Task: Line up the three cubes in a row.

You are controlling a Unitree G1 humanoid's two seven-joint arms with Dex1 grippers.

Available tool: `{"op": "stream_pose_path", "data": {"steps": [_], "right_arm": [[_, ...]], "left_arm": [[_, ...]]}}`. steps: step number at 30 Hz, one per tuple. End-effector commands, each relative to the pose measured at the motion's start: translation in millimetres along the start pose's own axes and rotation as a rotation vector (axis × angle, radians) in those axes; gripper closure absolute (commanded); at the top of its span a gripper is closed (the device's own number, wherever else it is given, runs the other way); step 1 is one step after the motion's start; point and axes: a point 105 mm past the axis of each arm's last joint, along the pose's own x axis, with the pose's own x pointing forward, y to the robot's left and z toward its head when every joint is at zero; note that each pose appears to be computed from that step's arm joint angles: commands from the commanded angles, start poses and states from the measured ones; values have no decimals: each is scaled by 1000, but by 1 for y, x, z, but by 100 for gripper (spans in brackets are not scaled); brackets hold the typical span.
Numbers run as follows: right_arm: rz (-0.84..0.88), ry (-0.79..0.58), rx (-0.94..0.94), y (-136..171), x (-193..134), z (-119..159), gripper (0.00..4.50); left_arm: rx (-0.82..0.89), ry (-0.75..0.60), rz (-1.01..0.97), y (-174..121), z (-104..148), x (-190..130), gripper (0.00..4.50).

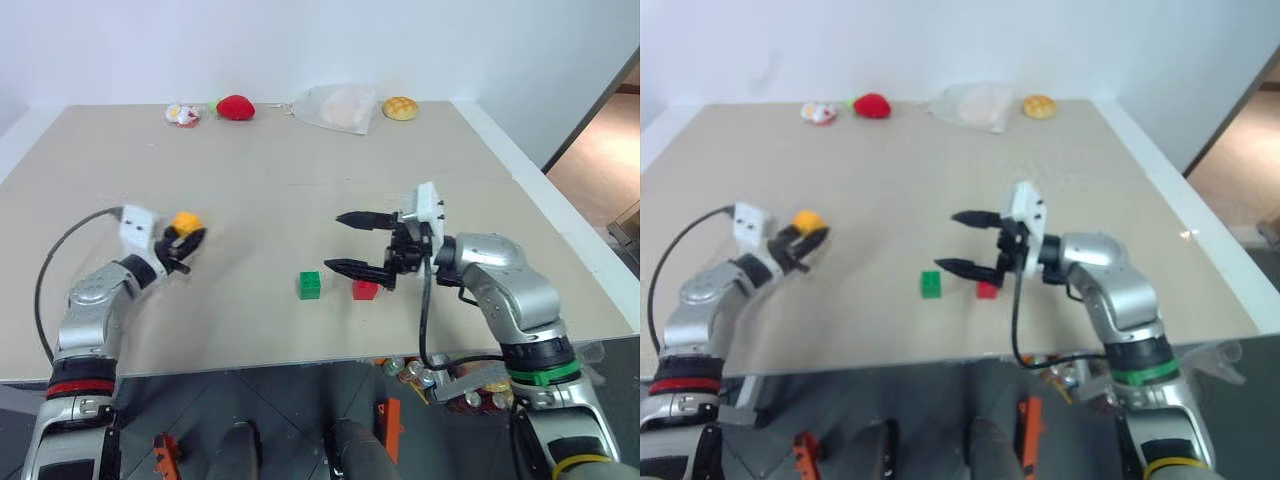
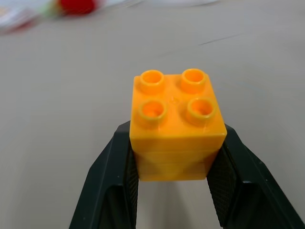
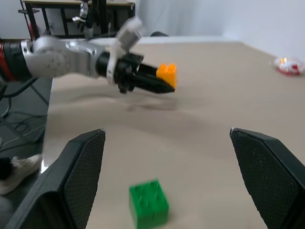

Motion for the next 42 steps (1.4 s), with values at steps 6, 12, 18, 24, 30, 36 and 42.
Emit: {"op": "stream_pose_path", "data": {"steps": [6, 12, 18, 24, 30, 36, 42], "right_arm": [[-122, -6, 2, -19, -44, 13, 16], [-129, 1, 8, -13, -44, 12, 16], [-125, 27, 35, -4, -51, 10, 16], [-135, 86, 78, 2, -67, 0, 16], [-161, 91, 84, 1, -71, 0, 16], [-163, 90, 83, 2, -69, 1, 16], [-162, 84, 83, 2, -68, 2, 16]], "left_arm": [[143, 32, -489, -48, 3, -1, 315], [129, 35, -649, -55, -2, 6, 315], [131, 46, -770, -67, -7, 14, 315], [121, 77, -828, -69, -15, 10, 315], [110, 98, -796, -61, -22, 9, 315], [119, 99, -770, -57, -24, 11, 315], [142, 109, -763, -57, -29, 12, 315]]}}
